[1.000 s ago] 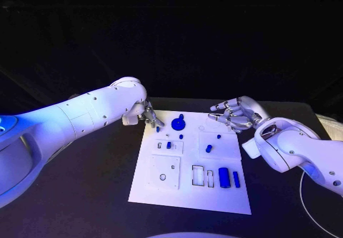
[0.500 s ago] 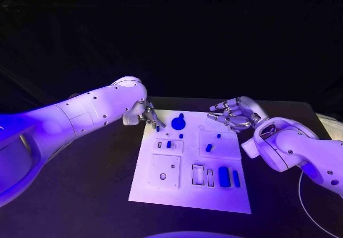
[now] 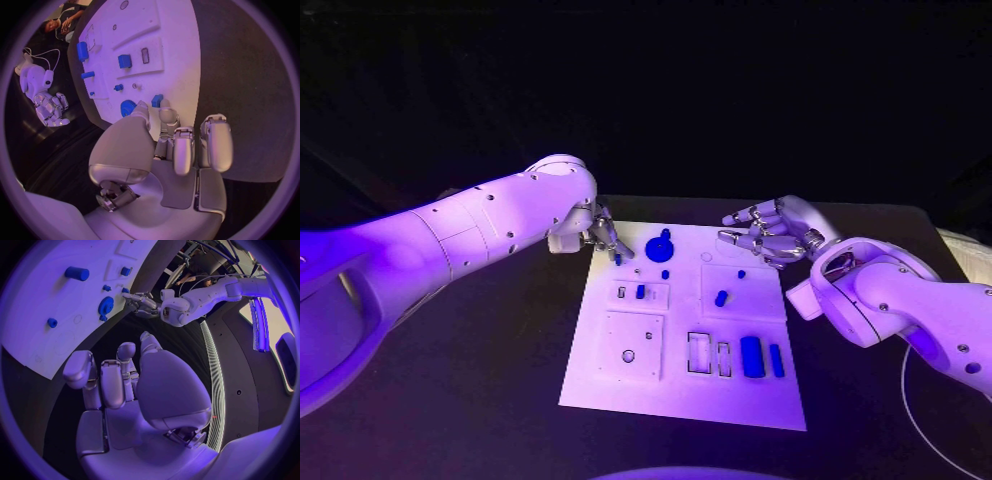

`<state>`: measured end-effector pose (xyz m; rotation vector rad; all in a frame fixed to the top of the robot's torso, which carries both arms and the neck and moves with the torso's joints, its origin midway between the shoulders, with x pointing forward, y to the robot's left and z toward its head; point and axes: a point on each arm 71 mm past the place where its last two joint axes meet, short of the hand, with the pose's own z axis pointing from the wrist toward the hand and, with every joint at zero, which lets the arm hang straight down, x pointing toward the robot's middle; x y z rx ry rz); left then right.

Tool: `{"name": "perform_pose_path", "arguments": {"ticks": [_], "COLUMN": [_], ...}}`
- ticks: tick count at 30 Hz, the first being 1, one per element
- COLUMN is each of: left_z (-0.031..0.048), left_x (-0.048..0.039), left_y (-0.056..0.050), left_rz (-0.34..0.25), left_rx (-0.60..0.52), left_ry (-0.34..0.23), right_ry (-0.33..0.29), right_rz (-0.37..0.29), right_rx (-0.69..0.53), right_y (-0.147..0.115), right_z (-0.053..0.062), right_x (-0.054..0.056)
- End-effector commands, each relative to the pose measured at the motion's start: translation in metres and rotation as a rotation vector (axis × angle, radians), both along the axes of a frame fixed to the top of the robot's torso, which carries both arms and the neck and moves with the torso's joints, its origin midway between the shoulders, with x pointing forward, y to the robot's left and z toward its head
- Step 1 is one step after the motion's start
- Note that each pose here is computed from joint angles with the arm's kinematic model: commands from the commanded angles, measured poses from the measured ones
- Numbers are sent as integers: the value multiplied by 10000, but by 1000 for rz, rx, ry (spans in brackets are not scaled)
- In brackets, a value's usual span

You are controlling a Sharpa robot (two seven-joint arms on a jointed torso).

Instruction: Assemble the parts on the task board

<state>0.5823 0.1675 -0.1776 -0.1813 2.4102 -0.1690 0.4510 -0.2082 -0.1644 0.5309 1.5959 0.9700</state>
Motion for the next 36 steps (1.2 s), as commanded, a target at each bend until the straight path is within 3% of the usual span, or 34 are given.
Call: {"name": "perform_pose_path", "arguments": {"ticks": [1,36], "left_z": [-7,10], "left_x": [-16,-9], "left_y": [-24,-7], "left_rz": [-20,-5], "left_rx": [-7,-16], "left_ry": [20,-13], "right_ry": [3,7], "right_rz": [15,17], "right_rx": [-13,-14], "right_y": [16,19], "right_z": [-11,-23], "right_x": [-4,-8]}}
